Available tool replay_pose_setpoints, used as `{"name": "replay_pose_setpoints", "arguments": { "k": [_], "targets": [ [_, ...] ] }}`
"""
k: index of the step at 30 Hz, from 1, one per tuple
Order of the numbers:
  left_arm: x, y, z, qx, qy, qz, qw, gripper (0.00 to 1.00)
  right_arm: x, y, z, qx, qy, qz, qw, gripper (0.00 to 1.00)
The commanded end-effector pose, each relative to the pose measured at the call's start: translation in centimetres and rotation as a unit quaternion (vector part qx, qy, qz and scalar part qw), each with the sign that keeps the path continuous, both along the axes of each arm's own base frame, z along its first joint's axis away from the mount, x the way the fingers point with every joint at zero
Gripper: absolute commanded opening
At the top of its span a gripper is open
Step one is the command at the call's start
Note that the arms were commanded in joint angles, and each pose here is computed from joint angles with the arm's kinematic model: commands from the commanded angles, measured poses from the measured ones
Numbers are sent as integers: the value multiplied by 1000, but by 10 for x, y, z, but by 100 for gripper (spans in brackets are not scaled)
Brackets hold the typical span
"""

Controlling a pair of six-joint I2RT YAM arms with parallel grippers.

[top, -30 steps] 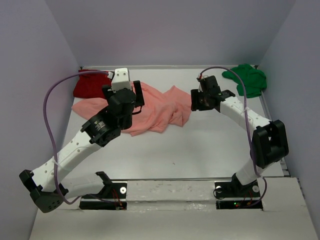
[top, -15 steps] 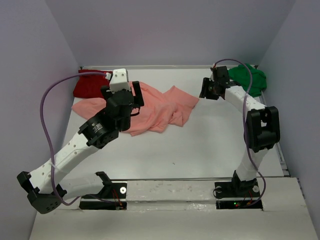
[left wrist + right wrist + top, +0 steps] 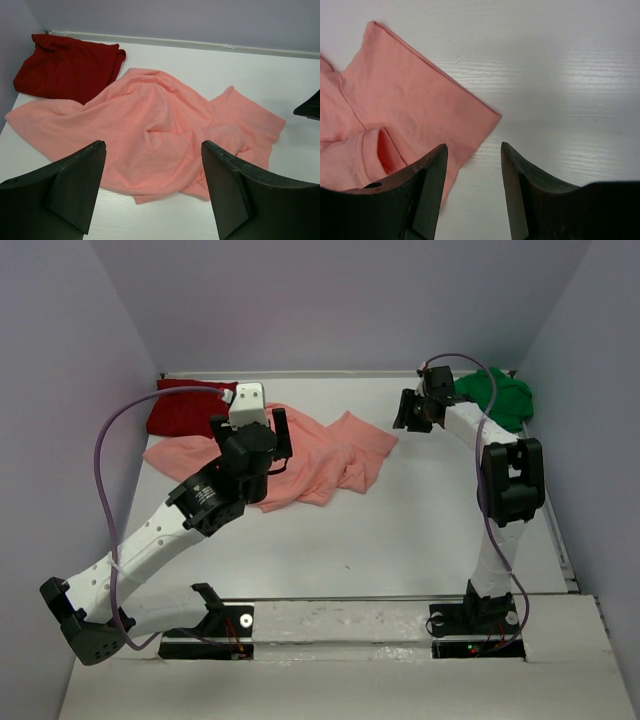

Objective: Fold and stack the t-shirts
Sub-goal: Flatten out the tshirt

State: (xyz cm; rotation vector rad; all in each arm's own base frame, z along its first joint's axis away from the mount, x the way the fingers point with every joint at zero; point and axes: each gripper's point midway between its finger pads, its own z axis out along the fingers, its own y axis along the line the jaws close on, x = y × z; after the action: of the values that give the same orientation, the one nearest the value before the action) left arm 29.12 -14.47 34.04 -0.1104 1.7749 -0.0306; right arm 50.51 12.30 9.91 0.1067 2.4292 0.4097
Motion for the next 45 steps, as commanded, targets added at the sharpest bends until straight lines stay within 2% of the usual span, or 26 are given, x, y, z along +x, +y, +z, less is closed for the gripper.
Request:
{"name": "replay_pose_setpoints", "arguments": {
  "k": [1, 11, 23, 25, 27, 29, 32, 35, 37, 42, 45],
  "targets": [
    [2, -3, 12, -25, -19, 3, 999, 87, 15, 10, 6, 10, -22, 16, 1000, 53],
    [1, 0, 14, -22, -22, 5, 999, 87, 20, 7, -38, 20, 15, 10, 1000, 52],
    [-1, 3, 19, -26, -28, 7, 999, 87, 26, 15, -50, 40, 23, 21, 999, 50],
    [-1, 1, 18, -25, -27, 4, 999, 87, 26, 15, -52, 39, 25, 21, 999, 39],
    [0, 0, 16, -24, -25, 4, 999, 87, 25, 14, -53, 38, 27, 17, 999, 17],
    [1, -1, 14, -22, -24, 3, 999, 87, 24, 12, -50, 33, 24, 12, 999, 0],
    [2, -3, 12, -23, -21, 0, 1000, 87, 27, 6, -39, 7, 6, -1, 1000, 0],
    [3, -5, 9, -22, -18, -2, 1000, 87, 34, -12, -14, -50, -34, -34, 998, 0],
    [3, -7, 6, -23, -16, -5, 1000, 87, 41, -23, 21, -85, -73, -55, 992, 0],
    [3, -9, -5, -22, -6, -6, 1000, 87, 51, -51, 130, -152, -158, -100, 971, 0],
    [3, -11, -11, -22, -1, -8, 1000, 87, 48, -58, 189, -167, -196, -102, 961, 0]
  ]
}}
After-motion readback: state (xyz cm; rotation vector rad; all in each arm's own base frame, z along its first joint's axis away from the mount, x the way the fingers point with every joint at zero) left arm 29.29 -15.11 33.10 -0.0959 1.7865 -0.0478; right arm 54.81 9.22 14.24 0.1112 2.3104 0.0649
